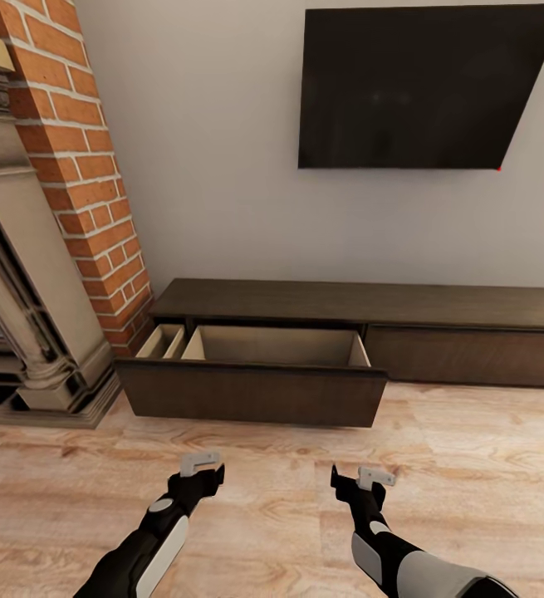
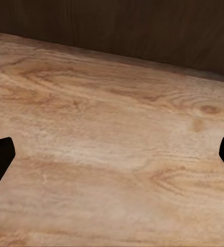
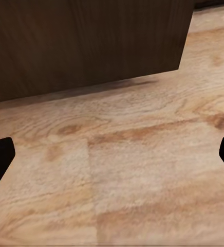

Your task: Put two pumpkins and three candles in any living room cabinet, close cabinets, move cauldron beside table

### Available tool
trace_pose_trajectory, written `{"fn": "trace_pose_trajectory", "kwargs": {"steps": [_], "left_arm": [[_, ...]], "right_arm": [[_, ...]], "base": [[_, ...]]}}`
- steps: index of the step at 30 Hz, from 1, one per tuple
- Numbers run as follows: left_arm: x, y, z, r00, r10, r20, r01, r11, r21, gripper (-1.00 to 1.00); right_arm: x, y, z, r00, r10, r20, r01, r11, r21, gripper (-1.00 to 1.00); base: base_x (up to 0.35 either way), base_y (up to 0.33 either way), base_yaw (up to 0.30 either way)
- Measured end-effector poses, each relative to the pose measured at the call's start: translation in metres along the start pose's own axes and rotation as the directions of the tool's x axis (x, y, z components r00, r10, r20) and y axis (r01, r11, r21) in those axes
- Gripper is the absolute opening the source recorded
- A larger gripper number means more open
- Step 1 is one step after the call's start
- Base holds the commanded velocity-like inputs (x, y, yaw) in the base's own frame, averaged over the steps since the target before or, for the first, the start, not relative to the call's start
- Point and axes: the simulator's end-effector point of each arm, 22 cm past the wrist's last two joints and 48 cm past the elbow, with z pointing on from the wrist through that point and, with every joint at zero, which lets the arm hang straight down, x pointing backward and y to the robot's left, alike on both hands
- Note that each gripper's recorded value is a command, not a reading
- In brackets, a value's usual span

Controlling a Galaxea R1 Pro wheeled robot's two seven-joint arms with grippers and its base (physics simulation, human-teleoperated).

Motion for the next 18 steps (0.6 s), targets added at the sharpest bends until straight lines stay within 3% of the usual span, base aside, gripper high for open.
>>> {"fn": "trace_pose_trajectory", "kwargs": {"steps": [3, 6, 18], "left_arm": [[-0.014, 0.005, 0.002, 0.995, -0.025, 0.101, 0.025, 1.0, -0.005, 1.0], [-0.016, 0.008, 0.003, 0.989, -0.034, 0.142, 0.036, 0.999, -0.011, 1.0], [-0.009, 0.013, 0.009, 0.983, -0.039, 0.18, 0.042, 0.999, -0.014, 1.0]], "right_arm": [[0.007, -0.001, 0.002, 1.0, 0.0, -0.001, 0.0, 1.0, 0.0, 1.0], [0.013, -0.002, 0.004, 1.0, 0.0, -0.001, 0.0, 1.0, 0.0, 1.0], [0.027, -0.004, 0.01, 1.0, 0.002, 0.005, -0.002, 1.0, -0.001, 1.0]], "base": [[0.0, 0.0, 0.0], [0.0, 0.0, 0.0], [0.0, 0.0, 0.0]]}}
